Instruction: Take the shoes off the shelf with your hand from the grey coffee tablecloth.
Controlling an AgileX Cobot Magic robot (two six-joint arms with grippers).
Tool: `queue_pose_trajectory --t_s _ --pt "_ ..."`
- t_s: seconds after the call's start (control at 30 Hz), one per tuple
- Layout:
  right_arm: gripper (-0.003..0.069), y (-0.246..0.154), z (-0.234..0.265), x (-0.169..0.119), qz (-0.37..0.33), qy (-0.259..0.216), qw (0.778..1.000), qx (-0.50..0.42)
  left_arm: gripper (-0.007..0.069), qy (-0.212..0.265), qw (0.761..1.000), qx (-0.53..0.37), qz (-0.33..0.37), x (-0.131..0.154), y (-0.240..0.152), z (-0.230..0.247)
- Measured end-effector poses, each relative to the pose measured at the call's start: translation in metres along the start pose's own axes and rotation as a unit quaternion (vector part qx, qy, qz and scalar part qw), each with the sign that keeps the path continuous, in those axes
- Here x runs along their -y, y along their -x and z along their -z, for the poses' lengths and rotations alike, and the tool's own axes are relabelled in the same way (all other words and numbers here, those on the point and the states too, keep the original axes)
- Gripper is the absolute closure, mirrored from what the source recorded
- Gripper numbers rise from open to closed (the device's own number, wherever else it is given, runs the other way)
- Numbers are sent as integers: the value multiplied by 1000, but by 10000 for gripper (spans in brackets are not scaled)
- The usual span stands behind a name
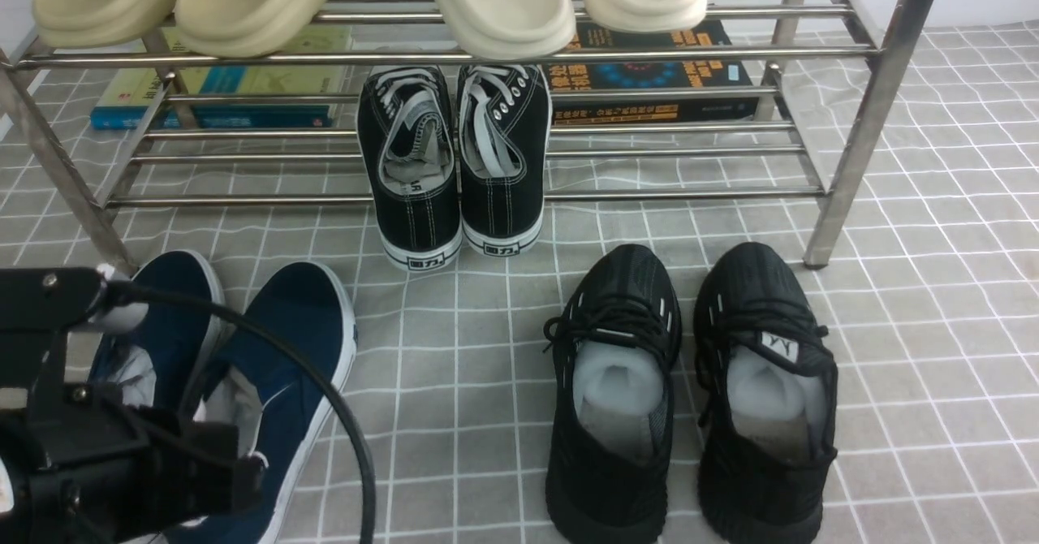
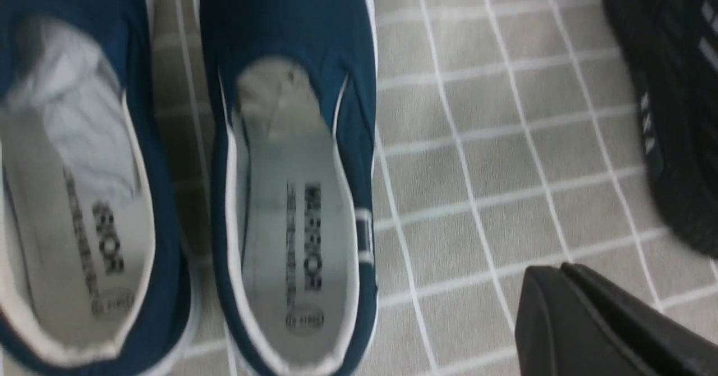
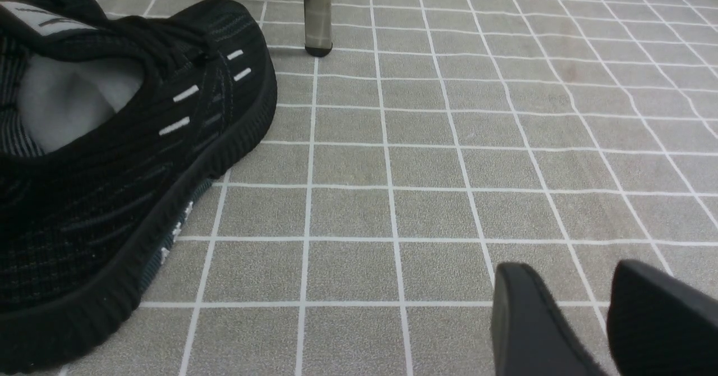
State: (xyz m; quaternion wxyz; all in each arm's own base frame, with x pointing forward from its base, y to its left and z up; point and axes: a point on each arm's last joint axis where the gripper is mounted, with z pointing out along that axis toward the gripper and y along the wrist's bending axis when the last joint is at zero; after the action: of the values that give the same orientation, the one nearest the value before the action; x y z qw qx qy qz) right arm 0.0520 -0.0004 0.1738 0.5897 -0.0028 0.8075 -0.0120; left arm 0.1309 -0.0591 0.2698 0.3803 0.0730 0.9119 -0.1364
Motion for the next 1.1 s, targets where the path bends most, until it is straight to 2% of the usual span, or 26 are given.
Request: queue_pose_trajectory --t_s 0.2,0.27,0.47,0.5,0.63,0.87,1.1 --pt "420 0 0 0 0 0 1000 0 594 0 999 38 -20 -7 -19 4" --pt "420 0 0 0 0 0 1000 0 592 13 997 72 -27 -15 -29 14" --pt "420 0 0 0 0 0 1000 0 592 78 987 139 14 -37 -56 27" --pt "420 0 0 0 0 -1 1000 0 592 97 981 166 27 -43 -70 28" --pt "420 0 0 0 0 -1 1000 0 592 125 967 217 40 -50 -94 26" --pt "420 0 0 0 0 -1 1000 0 586 141 961 238 30 -57 -122 12" --pt "420 0 0 0 0 -1 1000 0 582 141 961 236 28 -58 -127 6"
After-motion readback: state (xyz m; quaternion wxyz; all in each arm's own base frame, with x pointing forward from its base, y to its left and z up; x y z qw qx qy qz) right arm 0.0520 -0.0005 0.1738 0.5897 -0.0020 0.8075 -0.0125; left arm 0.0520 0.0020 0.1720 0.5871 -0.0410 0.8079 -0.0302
